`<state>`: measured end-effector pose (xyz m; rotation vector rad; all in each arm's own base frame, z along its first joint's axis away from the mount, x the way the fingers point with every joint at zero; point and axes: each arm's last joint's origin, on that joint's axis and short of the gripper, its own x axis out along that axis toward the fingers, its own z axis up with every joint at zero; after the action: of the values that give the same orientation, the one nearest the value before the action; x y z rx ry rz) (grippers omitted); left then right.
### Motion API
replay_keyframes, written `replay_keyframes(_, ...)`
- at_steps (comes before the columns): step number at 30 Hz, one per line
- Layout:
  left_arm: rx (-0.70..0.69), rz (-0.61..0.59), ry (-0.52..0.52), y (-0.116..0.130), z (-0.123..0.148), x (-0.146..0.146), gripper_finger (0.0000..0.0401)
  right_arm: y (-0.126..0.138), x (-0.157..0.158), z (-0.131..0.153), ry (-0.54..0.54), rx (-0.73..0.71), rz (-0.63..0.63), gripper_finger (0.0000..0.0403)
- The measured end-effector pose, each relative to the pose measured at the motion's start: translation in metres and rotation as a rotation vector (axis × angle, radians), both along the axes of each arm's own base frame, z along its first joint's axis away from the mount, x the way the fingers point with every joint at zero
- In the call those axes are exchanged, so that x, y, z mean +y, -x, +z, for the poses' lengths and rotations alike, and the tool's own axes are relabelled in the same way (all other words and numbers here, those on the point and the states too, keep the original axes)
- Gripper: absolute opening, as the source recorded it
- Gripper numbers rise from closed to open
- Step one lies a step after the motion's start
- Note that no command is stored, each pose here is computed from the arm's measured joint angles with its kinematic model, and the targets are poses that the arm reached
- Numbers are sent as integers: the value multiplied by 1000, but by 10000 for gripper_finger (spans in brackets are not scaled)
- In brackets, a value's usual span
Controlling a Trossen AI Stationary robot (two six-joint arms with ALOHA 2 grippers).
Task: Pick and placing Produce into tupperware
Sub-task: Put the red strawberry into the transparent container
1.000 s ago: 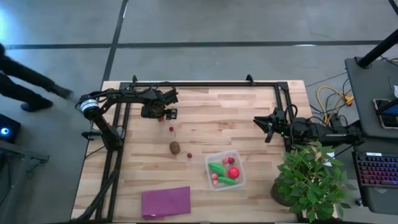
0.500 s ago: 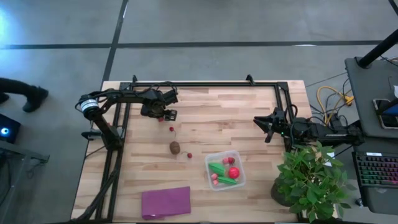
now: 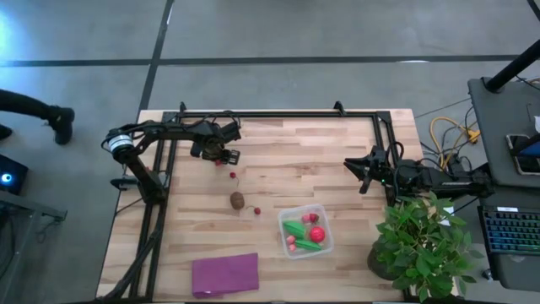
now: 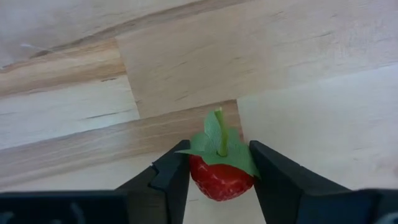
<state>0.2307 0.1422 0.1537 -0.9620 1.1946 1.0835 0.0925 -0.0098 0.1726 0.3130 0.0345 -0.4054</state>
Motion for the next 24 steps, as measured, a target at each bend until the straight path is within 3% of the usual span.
replay_keyframes(12, -107, -61, 31, -18, 17, -5, 136, 0, 0, 0, 0, 0, 0, 82)
replay_keyframes(18, -372, -357, -87, -58, 78, -35, 137, 0, 0, 0, 0, 0, 0, 77)
replay_keyframes(24, -784, -736, -268, -98, 150, -104, 137, 0, 0, 0, 0, 0, 0, 74)
